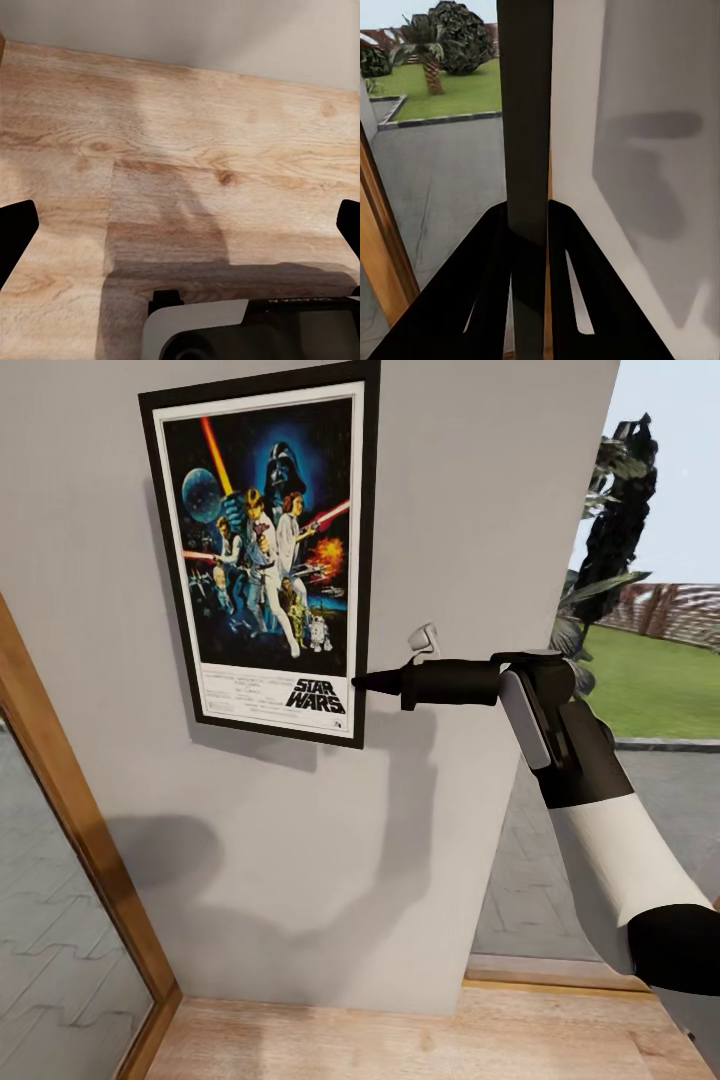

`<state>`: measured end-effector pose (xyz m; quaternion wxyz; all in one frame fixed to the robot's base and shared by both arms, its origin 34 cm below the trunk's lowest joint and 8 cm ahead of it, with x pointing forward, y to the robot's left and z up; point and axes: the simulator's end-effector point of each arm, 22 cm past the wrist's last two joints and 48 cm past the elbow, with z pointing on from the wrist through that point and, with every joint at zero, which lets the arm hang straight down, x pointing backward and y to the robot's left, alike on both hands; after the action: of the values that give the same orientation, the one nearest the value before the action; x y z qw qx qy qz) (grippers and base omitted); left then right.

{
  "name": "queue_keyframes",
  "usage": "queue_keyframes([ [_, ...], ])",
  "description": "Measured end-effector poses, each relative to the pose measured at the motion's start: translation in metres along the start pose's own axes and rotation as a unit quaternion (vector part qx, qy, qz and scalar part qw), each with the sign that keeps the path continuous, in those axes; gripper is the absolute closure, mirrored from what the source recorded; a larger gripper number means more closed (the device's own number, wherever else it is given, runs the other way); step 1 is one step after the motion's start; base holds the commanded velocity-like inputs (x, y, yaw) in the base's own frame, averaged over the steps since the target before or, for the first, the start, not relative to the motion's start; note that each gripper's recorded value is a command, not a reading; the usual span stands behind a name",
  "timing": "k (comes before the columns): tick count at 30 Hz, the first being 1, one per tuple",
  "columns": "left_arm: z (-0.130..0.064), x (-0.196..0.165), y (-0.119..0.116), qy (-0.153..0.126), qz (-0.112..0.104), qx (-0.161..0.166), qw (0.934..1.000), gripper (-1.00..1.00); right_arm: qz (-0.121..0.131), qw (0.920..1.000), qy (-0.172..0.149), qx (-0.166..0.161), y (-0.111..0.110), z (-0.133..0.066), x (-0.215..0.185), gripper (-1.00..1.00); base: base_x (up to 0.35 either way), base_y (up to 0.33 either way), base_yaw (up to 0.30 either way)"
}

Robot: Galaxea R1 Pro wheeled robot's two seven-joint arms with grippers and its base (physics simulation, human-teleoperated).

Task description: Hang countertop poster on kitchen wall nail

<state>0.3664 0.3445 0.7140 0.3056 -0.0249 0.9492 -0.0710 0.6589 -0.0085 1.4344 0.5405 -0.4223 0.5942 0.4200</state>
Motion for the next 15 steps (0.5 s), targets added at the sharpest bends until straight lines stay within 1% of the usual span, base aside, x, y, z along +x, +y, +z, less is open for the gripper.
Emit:
queue_keyframes([
  [10, 0.0, 0.0, 0.0, 0.0, 0.0, 0.0, 1.0, -1.0, 0.0, 1.0, 0.0, 0.001, -0.0004, 0.0, 0.0001, 1.0, 0.0, 0.0, 0.0],
  [12, -0.0001, 0.0001, 0.0, 0.0, 0.0, 0.0, 1.0, -1.0, 0.0, 1.0, 0.0, 0.001, -0.0001, -0.0001, -0.0001, 1.0, 0.063, 0.0, 0.0],
  [15, -0.0001, 0.0002, -0.0003, 0.0, 0.0, 0.0, 1.0, -1.0, 0.0, 1.0, 0.0, 0.001, -0.0001, -0.0001, -0.0001, 1.0, 0.15, 0.0, 0.0],
])
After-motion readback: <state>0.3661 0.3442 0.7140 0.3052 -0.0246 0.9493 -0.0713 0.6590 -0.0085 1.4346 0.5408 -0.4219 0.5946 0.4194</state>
